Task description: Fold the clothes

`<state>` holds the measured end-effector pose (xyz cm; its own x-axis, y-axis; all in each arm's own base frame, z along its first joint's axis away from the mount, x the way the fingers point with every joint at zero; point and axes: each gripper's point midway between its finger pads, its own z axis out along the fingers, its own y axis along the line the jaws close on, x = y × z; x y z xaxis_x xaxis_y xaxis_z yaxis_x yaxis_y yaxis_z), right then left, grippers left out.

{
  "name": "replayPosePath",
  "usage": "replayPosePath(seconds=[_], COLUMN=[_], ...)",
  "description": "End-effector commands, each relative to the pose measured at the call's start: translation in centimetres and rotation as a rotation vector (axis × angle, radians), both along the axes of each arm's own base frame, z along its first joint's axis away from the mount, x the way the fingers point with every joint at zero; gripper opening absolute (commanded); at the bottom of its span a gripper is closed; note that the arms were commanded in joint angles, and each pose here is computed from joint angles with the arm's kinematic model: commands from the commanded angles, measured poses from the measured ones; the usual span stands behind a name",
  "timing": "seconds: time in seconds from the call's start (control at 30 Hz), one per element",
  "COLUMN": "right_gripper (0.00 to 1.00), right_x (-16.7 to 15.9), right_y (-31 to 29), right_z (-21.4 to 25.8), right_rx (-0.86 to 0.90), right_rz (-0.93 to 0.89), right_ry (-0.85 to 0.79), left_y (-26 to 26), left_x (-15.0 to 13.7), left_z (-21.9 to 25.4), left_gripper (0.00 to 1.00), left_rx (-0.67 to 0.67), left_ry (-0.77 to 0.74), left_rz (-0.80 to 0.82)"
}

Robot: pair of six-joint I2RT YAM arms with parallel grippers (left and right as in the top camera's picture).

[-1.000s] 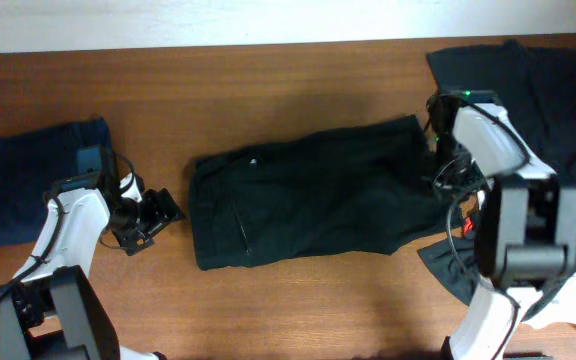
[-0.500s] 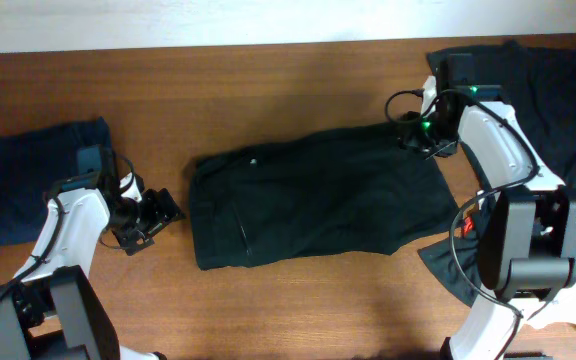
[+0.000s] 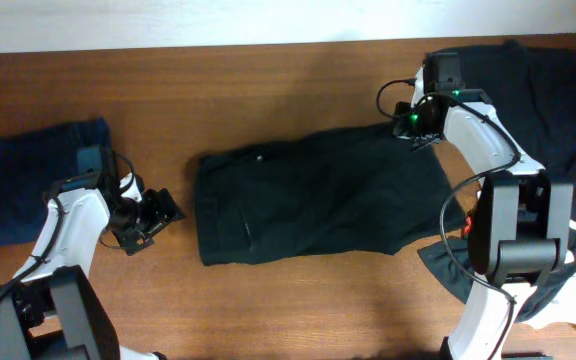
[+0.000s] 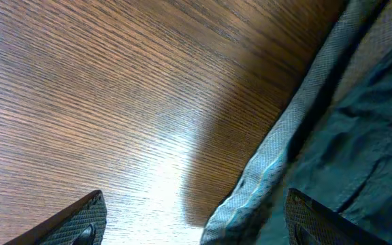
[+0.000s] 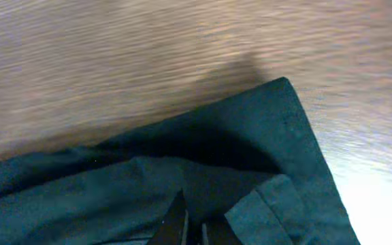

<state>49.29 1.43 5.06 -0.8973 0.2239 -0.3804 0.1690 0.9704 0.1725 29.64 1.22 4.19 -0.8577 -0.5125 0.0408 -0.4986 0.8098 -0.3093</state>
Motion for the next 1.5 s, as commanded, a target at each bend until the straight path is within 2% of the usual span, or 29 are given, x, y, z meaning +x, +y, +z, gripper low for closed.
replayPosePath(seconds=[0.0, 0.07, 0.13, 0.2, 0.23, 0.27, 0.3, 0.4, 0.5, 0.63, 0.83, 1.0, 1.03, 1.1, 1.13, 1.17, 1.2, 1.23, 1.27, 1.3, 1.33, 1.37, 1.4, 1.43, 1.47], right_gripper=[0.05, 0.1, 0.32, 0.48, 0.63, 0.73, 0.79, 0.81, 0.82, 0.84, 0.84, 0.84, 0.84, 0.84, 0.85, 0.85, 0.84, 0.84, 0.83, 0.73, 0.5, 0.39, 0.21, 0.1, 0.08], right_x=[-1.0, -2.0, -2.8, -3.3, -3.7, -4.2, -4.8, -6.1, -7.4, -9.8, -13.0, -13.7, -13.7, -13.7, -13.7, -13.8, -13.7, -13.7, -13.7, -13.8, -13.8, -13.8, -13.8, -14.0, -14.1], right_y=[-3.8, -4.5, -4.6, -4.6, -4.6, -4.6, -4.6, -4.6, -3.9, -2.5, -2.3, -2.3, -2.3, -2.3, -2.3, -2.1, -1.5, -1.1, -0.5, 0.2, 1.0, 1.5, 2.2, 3.4, 4.2], right_z=[-0.6, -1.4, -2.3, -2.7, -2.8, -2.6, -2.2, 1.2, 5.1, 7.9, 7.9, 7.9, 7.9, 7.9, 7.9, 7.9, 7.9, 7.9, 7.9, 7.9, 8.0, 8.0, 8.0, 7.9, 7.7], right_rx=[-0.186, -0.226, -0.237, -0.238, -0.239, -0.241, -0.242, -0.245, -0.206, -0.134, -0.126, -0.127, -0.127, -0.127, -0.127, -0.116, -0.091, -0.073, -0.045, -0.011, 0.029, 0.053, 0.083, 0.114, 0.127], right_rz=[-0.129, -0.141, -0.142, -0.139, -0.137, -0.134, -0.131, -0.126, -0.112, -0.086, -0.075, -0.073, -0.073, -0.073, -0.073, -0.058, -0.017, 0.004, 0.032, 0.067, 0.103, 0.112, 0.124, 0.151, 0.181], right_ry=[0.041, 0.075, 0.101, 0.119, 0.133, 0.154, 0.18, 0.221, 0.231, 0.274, 0.395, 0.423, 0.423, 0.423, 0.424, 0.425, 0.424, 0.423, 0.421, 0.42, 0.415, 0.415, 0.419, 0.424, 0.426], left_y=[-0.1, -0.2, -0.2, -0.2, -0.2, -0.2, -0.2, -0.7, -2.8, -5.9, -9.2, -13.4, -14.6, -15.5, -15.5, -15.1, -14.4, -13.6, -12.4, -11.3, -10.5, -9.5, -8.5, -6.8, -6.1], left_x=[0.1, 0.1, 0.1, 0.1, 0.0, 0.0, 0.1, 0.7, 2.0, 3.3, 3.1, 2.7, 2.5, 2.2, 2.1, 2.2, 2.5, 2.7, 3.0, 3.4, 3.8, 4.3, 4.9, 6.0, 6.6], left_z=[-0.1, -0.1, -0.1, -0.1, -0.1, -0.1, 0.0, 0.1, 0.7, 0.9, -2.8, -5.4, -5.8, -6.5, -6.8, -7.0, -7.3, -7.4, -7.5, -7.1, -6.5, -5.6, -4.4, -2.2, -0.6], left_gripper=[0.83, 0.83, 0.83, 0.85, 0.87, 0.87, 0.93, 0.97, 0.98, 0.99, 0.99, 0.97, 0.89, 0.67, 0.48, 0.18, 0.05, 0.0, 0.0, 0.0, 0.0, 0.01, 0.0, 0.01, 0.0], left_rx=[-0.002, -0.002, -0.002, -0.003, -0.004, -0.005, -0.006, -0.002, -0.074, -0.123, -0.162, -0.361, -0.411, -0.431, -0.415, -0.382, -0.342, -0.31, -0.262, -0.227, -0.203, -0.167, -0.134, -0.084, -0.059], left_ry=[-0.005, -0.005, -0.005, -0.004, -0.001, -0.002, -0.004, -0.05, -0.142, -0.21, -0.145, -0.117, -0.11, -0.1, -0.096, -0.093, -0.088, -0.079, -0.063, -0.051, -0.044, -0.04, -0.043, -0.061, -0.076], left_rz=[-0.019, -0.019, -0.019, -0.019, -0.019, -0.019, -0.021, -0.089, -0.196, -0.296, -0.386, -0.431, -0.445, -0.466, -0.473, -0.474, -0.466, -0.456, -0.438, -0.419, -0.405, -0.392, -0.376, -0.351, -0.34])
